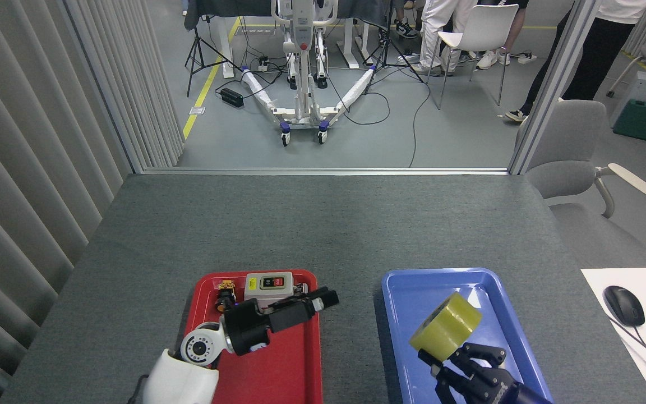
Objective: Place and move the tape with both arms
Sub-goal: 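Lower the tape into the blue tray with the right gripper and release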
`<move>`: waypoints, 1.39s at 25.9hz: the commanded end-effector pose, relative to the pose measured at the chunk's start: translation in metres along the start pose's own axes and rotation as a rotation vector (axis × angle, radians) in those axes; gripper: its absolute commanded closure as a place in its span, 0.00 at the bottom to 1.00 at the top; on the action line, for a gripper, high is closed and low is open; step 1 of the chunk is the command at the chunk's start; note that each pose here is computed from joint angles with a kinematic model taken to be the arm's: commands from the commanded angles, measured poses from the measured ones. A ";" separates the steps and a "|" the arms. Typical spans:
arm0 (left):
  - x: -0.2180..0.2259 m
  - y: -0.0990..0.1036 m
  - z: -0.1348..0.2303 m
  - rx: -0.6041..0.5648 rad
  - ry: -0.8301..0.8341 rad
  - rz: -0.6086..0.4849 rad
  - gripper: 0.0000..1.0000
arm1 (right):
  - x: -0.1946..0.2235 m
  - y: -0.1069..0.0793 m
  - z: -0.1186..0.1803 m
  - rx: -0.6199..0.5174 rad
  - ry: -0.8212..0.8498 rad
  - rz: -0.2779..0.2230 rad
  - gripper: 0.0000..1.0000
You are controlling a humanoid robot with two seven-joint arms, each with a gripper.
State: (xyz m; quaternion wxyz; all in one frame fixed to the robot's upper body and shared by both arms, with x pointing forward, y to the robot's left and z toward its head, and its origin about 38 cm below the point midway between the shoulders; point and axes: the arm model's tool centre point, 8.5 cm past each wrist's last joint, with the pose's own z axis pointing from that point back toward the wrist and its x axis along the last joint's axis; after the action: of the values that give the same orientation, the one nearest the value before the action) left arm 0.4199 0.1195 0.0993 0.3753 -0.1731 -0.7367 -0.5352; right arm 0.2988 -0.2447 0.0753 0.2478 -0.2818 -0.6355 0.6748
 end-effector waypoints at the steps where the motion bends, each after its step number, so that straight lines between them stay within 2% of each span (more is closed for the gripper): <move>1: 0.000 0.026 0.069 0.322 0.131 -0.136 0.00 | -0.049 -0.011 -0.014 0.167 0.179 -0.031 0.92; 3: 0.003 0.021 0.110 0.406 0.262 -0.304 0.00 | -0.062 -0.013 -0.017 0.270 0.232 -0.087 0.94; 5: 0.009 0.016 0.133 0.434 0.367 -0.456 0.00 | -0.069 -0.012 -0.019 0.351 0.247 -0.128 0.96; 7: 0.008 0.006 0.146 0.368 0.548 -0.572 0.00 | -0.073 -0.012 -0.017 0.407 0.255 -0.166 0.97; 8: 0.005 0.004 0.151 0.318 0.682 -0.647 0.00 | -0.076 -0.013 -0.018 0.453 0.254 -0.167 1.00; 10: -0.007 -0.001 0.165 0.236 0.962 -0.783 0.00 | -0.079 -0.008 -0.014 0.635 0.243 -0.174 1.00; 12: -0.013 -0.012 0.166 0.211 1.100 -0.822 0.00 | -0.076 0.001 -0.005 0.866 0.210 -0.193 1.00; 15: -0.010 -0.022 0.156 0.219 1.117 -0.817 0.00 | -0.071 0.007 0.004 1.097 0.180 -0.208 1.00; 18: -0.006 -0.028 0.143 0.218 1.084 -0.807 0.00 | -0.071 0.007 0.004 1.111 0.183 -0.219 1.00; 23: -0.008 -0.030 0.144 0.225 1.083 -0.809 0.00 | -0.070 0.002 -0.001 1.064 0.161 -0.279 1.00; 26: -0.006 -0.029 0.143 0.238 1.075 -0.819 0.00 | -0.069 0.003 -0.002 1.064 0.166 -0.289 1.00; 30: -0.003 -0.026 0.141 0.268 1.053 -0.839 0.00 | -0.070 0.012 0.000 1.098 0.169 -0.300 0.84; 32: -0.003 -0.028 0.139 0.264 1.042 -0.834 0.00 | -0.070 0.016 0.001 1.105 0.174 -0.308 0.82; 35: -0.003 -0.029 0.137 0.269 1.037 -0.828 0.00 | -0.071 0.016 0.001 1.103 0.179 -0.309 0.69; 36: -0.003 -0.029 0.137 0.269 1.037 -0.828 0.00 | -0.072 0.016 0.002 1.104 0.181 -0.309 0.68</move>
State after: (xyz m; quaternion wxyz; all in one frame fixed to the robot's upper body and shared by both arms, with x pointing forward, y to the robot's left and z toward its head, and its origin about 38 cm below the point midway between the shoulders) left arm 0.3526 0.2366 0.0581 0.4625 0.4521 -0.5245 -0.5536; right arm 0.3489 -0.2959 0.0652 0.5049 -0.0697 -0.1985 0.8371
